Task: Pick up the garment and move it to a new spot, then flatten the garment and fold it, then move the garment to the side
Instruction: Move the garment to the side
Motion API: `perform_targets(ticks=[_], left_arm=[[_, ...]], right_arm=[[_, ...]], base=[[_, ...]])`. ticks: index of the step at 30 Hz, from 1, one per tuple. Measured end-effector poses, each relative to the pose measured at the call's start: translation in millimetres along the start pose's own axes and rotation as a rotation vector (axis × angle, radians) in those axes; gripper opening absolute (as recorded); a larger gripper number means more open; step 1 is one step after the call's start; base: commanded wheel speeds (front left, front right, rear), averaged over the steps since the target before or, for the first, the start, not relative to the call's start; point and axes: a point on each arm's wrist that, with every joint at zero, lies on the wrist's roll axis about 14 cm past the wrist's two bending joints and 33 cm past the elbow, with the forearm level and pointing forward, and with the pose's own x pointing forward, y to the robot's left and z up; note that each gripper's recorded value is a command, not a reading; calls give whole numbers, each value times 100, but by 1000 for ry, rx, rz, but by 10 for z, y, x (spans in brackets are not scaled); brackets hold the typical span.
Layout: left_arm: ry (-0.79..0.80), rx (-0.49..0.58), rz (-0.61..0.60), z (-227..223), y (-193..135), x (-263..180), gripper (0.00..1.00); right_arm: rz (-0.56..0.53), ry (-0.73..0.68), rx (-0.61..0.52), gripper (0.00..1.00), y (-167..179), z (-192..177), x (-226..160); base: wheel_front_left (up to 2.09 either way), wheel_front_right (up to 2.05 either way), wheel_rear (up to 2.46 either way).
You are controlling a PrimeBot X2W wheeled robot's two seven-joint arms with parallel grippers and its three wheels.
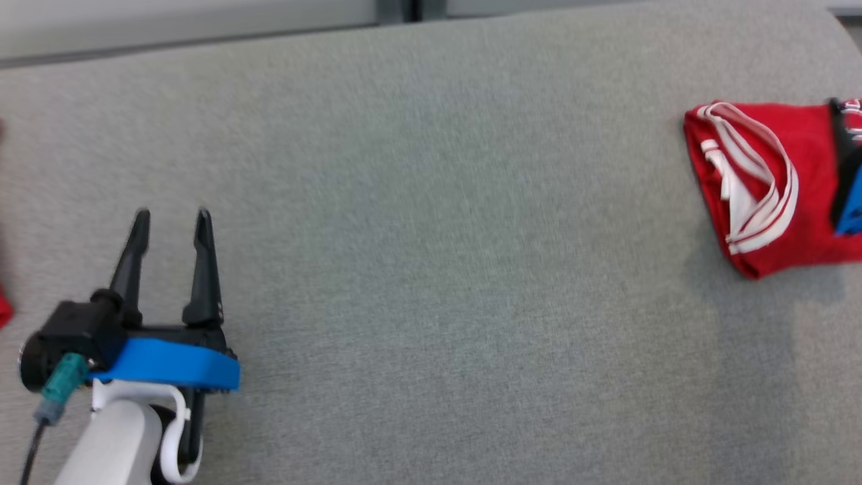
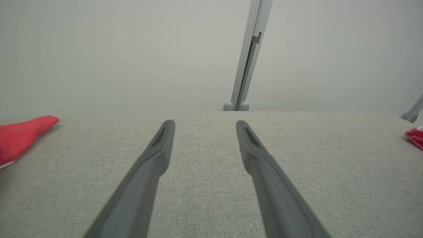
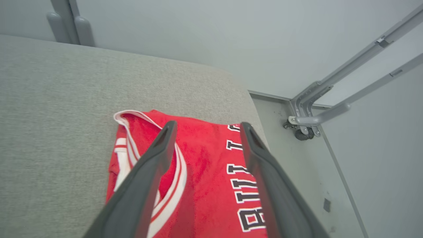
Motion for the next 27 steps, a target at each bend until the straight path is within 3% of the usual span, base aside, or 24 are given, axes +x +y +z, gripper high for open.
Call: perform_targets(ticks=[6,12,17,27], left_arm=[[-34,-15,65,198,21,-424,100],[-71,-18,120,328,92,-729,100],[-69,-10,165,310,200,-961,100],[-51,0,177,227,195,-1174,100]], right_arm=[[208,-302,187,100,651,426,-546],[364,-458,317,100,1191,398,-1104],[387,-503,370,100,1344,257,-1309],[314,-484,393,100,1332,-38,-1466]], base=[[0,0,0],[0,0,0],[0,0,0],[0,0,0]])
